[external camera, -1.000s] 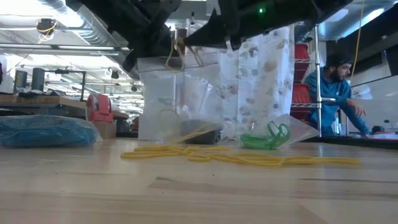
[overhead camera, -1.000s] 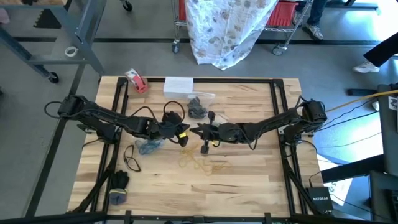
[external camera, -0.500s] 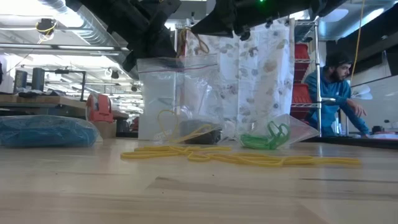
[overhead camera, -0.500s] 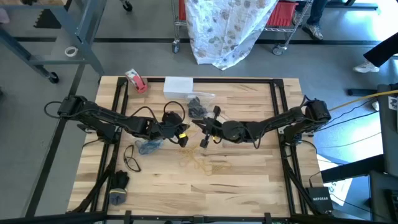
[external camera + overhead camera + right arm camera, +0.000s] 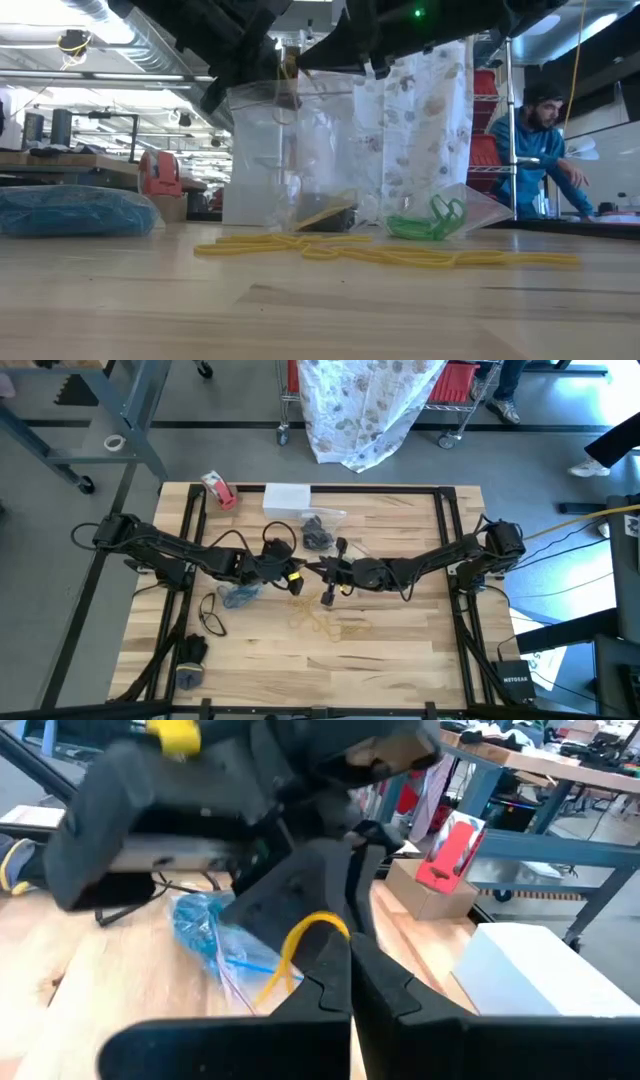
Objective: Sort rubber bands
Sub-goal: Put the yellow rubber band into the transparent zip bag
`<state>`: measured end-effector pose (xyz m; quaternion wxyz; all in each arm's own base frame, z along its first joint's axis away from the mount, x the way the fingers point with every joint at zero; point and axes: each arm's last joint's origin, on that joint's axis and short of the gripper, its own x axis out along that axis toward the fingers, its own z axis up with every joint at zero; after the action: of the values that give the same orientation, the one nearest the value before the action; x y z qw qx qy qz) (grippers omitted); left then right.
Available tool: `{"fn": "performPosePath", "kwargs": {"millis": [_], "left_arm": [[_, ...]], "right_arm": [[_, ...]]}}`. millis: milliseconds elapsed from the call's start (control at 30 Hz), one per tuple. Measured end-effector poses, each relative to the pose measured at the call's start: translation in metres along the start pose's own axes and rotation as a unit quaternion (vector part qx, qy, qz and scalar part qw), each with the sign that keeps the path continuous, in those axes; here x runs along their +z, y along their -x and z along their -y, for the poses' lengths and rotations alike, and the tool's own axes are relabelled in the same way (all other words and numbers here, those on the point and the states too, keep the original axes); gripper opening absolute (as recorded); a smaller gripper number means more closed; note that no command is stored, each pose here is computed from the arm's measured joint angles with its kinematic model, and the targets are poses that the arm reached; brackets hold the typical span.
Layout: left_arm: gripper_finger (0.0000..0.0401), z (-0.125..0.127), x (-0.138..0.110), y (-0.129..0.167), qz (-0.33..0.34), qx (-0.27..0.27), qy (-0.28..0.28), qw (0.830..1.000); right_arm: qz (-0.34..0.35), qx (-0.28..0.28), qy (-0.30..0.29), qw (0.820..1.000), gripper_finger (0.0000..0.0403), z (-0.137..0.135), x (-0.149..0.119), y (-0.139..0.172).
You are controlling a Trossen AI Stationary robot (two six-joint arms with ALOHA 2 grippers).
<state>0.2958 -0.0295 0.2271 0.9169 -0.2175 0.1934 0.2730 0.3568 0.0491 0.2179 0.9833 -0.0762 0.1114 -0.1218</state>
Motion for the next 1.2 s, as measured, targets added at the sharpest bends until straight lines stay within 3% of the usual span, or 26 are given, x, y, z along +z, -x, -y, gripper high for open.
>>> {"fn": "performPosePath", "kwargs": {"millis": [167, 267, 500, 700, 867, 1033, 1200], "left_arm": [[0.0001, -0.001, -0.001, 0.0, -0.006, 0.005, -0.006, 1.0], [0.0001, -0.001, -0.001, 0.0, -0.006, 0.005, -0.008, 1.0], [0.0001, -0.003, -0.003, 0.001, -0.015, 0.012, -0.034, 0.999], [0.0001, -0.011, 0.004, 0.015, -0.022, 0.037, -0.083, 0.996], [0.0001, -0.021, 0.015, 0.033, 0.005, 0.082, -0.111, 0.99], [0.0001, -0.022, 0.018, 0.038, 0.011, 0.082, -0.119, 0.989], [0.0001, -0.022, 0.014, 0.033, 0.0, 0.089, -0.129, 0.988]], "right_arm": [[-0.004, -0.005, -0.052, 0.999, 0.0007, 0.0, -0.001, 0.0], [-0.01, -0.004, -0.066, 0.998, 0.0036, 0.0, -0.002, 0.0], [0.003, 0.017, -0.053, 0.998, 0.0134, -0.006, 0.012, 0.015], [-0.029, 0.047, -0.019, 0.998, 0.016, -0.016, 0.02, 0.038], [-0.11, 0.071, 0.009, 0.991, 0.016, -0.027, -0.003, 0.036], [-0.2, 0.105, 0.023, 0.974, 0.016, -0.033, -0.044, 0.018], [-0.247, 0.129, 0.025, 0.96, 0.016, -0.028, -0.078, -0.004]]}}
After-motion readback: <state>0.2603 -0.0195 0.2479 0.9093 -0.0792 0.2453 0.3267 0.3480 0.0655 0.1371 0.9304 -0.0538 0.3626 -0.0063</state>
